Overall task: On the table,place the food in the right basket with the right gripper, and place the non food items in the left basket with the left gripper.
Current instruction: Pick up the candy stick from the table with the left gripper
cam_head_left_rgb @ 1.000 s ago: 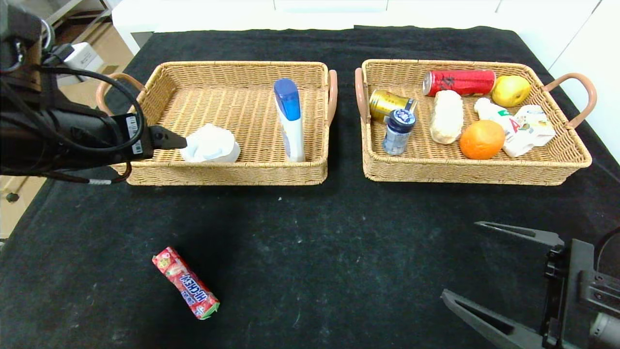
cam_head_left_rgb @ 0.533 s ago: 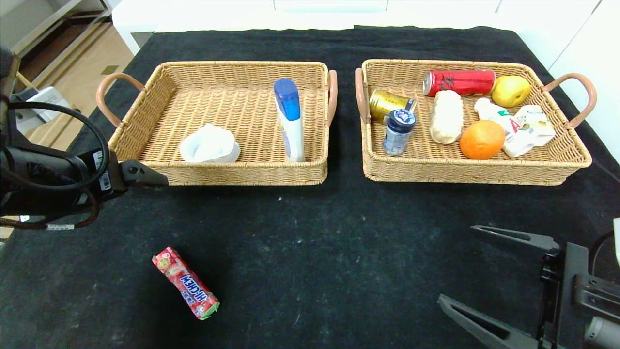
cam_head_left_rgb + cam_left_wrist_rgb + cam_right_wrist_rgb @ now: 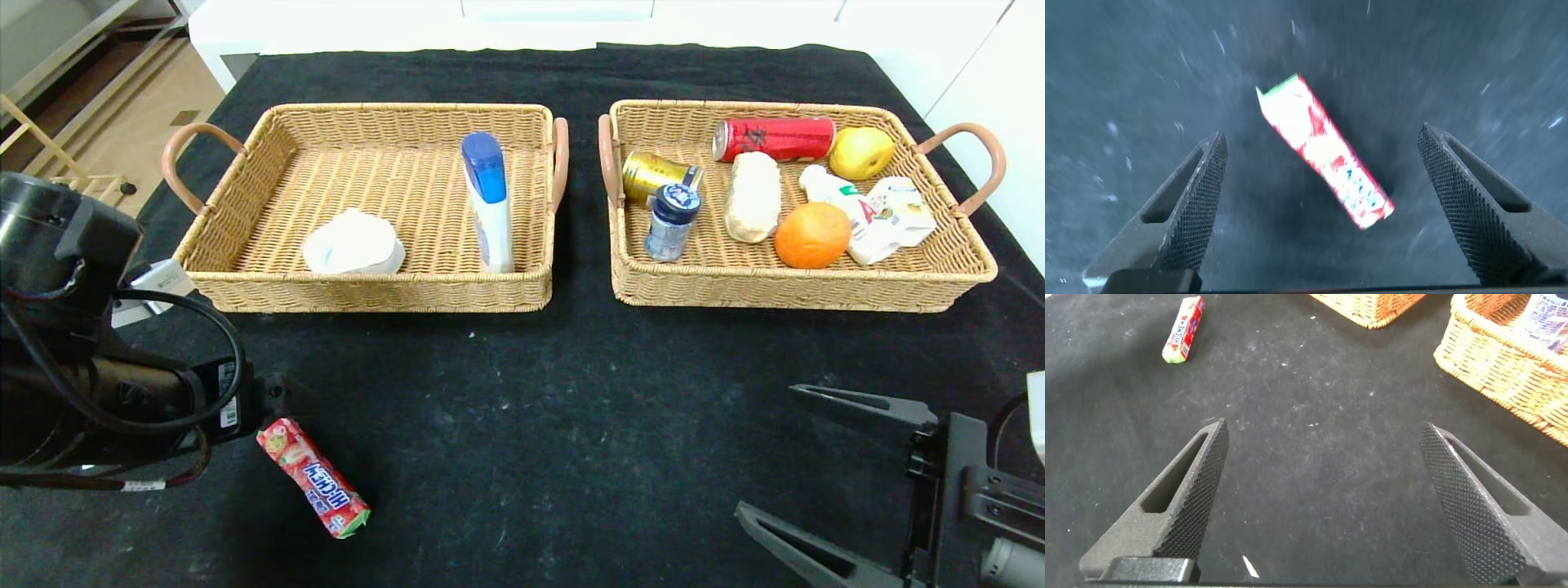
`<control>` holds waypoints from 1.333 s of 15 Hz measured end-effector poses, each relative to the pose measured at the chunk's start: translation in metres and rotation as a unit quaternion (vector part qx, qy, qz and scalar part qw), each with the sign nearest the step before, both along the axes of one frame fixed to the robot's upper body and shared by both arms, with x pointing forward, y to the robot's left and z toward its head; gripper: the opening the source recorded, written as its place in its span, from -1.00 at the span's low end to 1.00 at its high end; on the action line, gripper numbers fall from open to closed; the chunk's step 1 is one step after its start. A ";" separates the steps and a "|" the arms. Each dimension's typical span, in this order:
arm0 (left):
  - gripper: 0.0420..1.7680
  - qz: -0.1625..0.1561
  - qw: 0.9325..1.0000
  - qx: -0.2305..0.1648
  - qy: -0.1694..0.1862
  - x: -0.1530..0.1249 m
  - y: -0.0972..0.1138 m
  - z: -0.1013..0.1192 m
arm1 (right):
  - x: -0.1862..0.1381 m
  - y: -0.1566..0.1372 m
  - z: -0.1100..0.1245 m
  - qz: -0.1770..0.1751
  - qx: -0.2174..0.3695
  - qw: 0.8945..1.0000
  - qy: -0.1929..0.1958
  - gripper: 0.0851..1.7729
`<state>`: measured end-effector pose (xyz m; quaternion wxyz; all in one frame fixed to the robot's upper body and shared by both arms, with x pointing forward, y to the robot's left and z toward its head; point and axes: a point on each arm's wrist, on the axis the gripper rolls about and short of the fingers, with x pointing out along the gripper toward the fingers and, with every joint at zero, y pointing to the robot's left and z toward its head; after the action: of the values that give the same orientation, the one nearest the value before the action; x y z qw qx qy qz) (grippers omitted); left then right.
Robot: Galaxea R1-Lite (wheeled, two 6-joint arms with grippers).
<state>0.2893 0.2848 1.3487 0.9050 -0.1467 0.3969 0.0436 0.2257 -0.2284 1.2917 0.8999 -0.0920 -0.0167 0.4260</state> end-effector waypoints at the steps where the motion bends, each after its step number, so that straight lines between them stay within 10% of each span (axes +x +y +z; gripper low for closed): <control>1: 0.91 -0.005 1.000 0.002 0.008 -0.002 -0.002 -0.004 | 0.000 0.000 0.000 0.000 0.000 1.000 0.001 0.93; 20: 0.94 -0.017 0.998 0.004 0.060 0.008 -0.019 -0.044 | 0.000 0.000 -0.002 0.001 -0.003 1.000 0.004 0.93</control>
<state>0.2974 0.2661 1.3050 0.8808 -0.1329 0.4528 0.0387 0.2258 -0.2280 1.2894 0.8994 -0.0928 -0.0121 0.4270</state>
